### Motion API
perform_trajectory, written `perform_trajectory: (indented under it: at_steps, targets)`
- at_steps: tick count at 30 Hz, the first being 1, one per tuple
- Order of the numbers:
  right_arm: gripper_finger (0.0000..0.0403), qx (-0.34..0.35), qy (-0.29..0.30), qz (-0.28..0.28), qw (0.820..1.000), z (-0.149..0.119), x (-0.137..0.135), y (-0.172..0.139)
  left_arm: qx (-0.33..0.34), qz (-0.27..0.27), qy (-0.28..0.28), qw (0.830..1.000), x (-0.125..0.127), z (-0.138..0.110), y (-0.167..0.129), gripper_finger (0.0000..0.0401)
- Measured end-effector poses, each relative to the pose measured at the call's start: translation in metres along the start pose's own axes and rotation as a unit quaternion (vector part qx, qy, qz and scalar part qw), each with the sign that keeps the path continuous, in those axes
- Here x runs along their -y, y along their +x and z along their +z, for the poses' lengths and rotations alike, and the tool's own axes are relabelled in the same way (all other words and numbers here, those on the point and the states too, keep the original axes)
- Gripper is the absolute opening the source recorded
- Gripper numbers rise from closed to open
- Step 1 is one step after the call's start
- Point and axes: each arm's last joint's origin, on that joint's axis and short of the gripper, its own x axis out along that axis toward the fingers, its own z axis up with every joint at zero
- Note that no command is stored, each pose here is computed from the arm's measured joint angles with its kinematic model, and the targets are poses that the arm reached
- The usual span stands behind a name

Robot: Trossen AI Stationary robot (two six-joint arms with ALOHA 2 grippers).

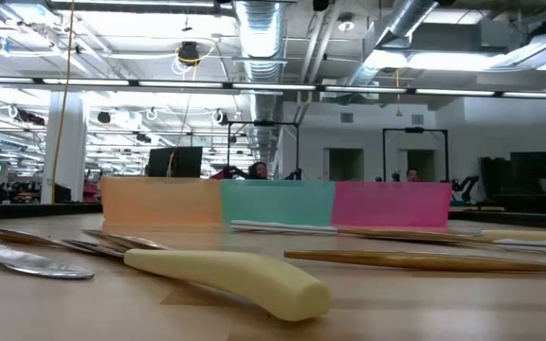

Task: Sort silverware by color (type)
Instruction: Put the blue patterned table knife into the red bin

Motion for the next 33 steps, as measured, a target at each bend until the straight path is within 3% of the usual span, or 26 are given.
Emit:
perform_trajectory:
  at_steps: [14, 19, 24, 33]
  targets:
    - [0.0251, -0.015, 0.03, -0.011, 0.999, -0.003, 0.007, 0.001, -0.004, -0.008, -0.008, 1.0, -0.002, -0.013, 0.013, 0.0002]
    - [0.018, -0.035, 0.029, -0.018, 0.999, -0.007, 0.007, 0.001, -0.004, 0.0, -0.005, 1.0, -0.002, -0.013, 0.013, 0.0002]
    - [0.0046, -0.038, 0.029, -0.038, 0.998, -0.008, 0.008, 0.001, -0.005, 0.015, -0.002, 1.0, -0.003, -0.014, 0.013, 0.0002]
    - [0.0037, -0.048, 0.04, -0.064, 0.996, -0.01, 0.007, 0.0, -0.019, 0.049, -0.005, 0.999, -0.005, -0.017, 0.012, 0.0023]
